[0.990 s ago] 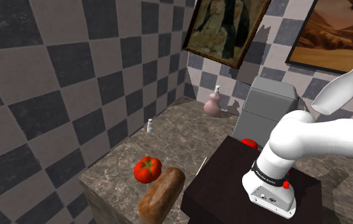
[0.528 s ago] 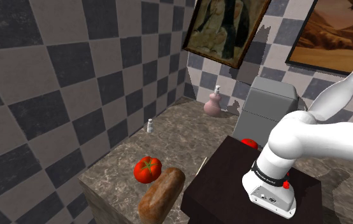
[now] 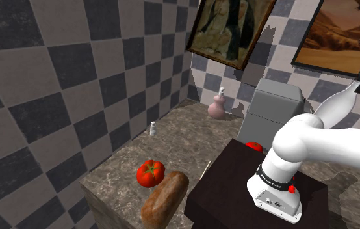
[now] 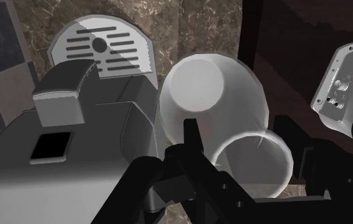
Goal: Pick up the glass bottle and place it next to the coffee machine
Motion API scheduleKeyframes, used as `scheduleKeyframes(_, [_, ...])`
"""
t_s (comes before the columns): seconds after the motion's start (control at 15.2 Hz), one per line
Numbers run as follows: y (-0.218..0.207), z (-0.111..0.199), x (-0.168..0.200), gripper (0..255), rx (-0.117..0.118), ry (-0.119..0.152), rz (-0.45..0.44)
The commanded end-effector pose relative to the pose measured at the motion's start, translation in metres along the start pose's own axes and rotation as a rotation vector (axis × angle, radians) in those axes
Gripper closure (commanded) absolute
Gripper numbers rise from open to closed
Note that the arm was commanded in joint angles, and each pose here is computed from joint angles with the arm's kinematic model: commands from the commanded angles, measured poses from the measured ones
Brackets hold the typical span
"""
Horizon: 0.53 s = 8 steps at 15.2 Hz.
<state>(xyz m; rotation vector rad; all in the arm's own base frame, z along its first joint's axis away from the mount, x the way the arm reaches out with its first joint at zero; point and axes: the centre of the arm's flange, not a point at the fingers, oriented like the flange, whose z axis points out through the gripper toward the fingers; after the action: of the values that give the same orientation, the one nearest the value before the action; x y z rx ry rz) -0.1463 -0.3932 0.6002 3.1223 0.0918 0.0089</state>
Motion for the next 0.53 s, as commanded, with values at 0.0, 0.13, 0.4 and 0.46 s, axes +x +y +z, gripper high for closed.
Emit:
scheduleKeyframes(0.0, [0.0, 0.012, 0.001, 255, -0.001, 0.0, 0.0])
scheduleKeyframes(0.13, [-0.001, 0.022, 0.001, 255, -0.001, 0.0, 0.0])
scheduleKeyframes(0.4, [-0.001, 0.043, 0.001, 255, -0.001, 0.0, 0.0])
scheduleKeyframes(0.46, [-0.001, 0.049, 0.001, 255, -0.001, 0.0, 0.0])
